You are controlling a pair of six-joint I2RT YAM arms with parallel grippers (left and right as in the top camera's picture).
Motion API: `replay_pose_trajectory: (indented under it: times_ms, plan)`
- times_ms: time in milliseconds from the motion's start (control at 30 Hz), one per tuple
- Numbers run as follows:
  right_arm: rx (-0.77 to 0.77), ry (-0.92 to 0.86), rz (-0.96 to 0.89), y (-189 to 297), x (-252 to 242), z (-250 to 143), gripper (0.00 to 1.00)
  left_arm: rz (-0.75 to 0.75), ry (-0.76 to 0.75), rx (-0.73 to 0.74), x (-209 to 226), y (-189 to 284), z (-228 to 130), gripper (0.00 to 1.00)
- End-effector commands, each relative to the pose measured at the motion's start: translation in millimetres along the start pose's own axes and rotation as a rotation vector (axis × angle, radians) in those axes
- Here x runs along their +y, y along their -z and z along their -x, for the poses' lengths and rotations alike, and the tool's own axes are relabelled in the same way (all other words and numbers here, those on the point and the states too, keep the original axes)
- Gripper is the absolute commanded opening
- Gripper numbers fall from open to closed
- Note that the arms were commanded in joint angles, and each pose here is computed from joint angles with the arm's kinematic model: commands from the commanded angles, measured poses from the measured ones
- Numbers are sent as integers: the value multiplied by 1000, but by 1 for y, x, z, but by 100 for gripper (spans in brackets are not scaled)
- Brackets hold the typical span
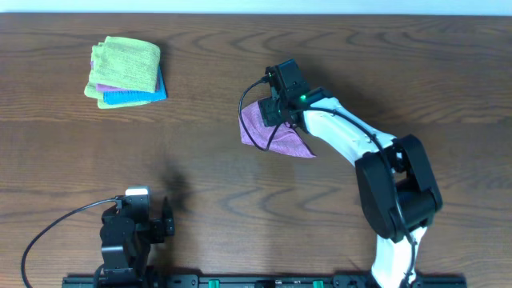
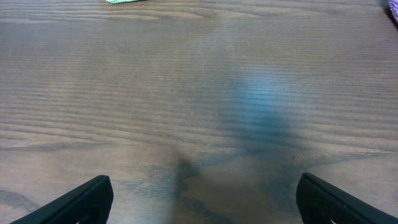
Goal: Fold the cloth
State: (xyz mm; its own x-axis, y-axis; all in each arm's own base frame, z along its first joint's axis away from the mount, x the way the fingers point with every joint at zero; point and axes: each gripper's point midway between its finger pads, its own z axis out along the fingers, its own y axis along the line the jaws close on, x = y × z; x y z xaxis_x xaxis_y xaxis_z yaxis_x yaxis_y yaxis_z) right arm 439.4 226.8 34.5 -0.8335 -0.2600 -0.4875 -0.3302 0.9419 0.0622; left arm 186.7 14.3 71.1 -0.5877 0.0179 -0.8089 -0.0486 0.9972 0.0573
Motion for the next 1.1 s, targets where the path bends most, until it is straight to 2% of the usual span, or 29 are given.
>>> replay_pose_trajectory:
  times_ms: [0,67,167,200,300,367,500,667,967,1067]
  plan:
    - [16,-20,32,-13,3,-4,59,15,-10,33,2,-2,-10,95]
    - [5,-21,48,-14,6,-1,50,15,-10,33,2,-2,-10,95]
    - [-12,-18,52,-14,8,3,43,15,-10,33,2,-2,-10,95]
    - [-11,-18,52,-14,8,3,37,15,-10,33,2,-2,-10,95]
    - [-3,-18,81,-13,13,2,8,15,-10,33,2,-2,-10,96]
    - [-3,-17,106,-7,17,6,1,15,-10,33,2,-2,-10,95]
    - [-58,9,132,24,33,33,1,15,-10,33,2,-2,-10,95]
    - [-151,106,250,69,90,68,1,15,-10,33,2,-2,-10,95]
    - [-108,259,363,75,184,29,1,15,-10,33,2,-2,-10,95]
    - [-97,270,338,72,193,21,1,15,-10,33,2,-2,-10,95]
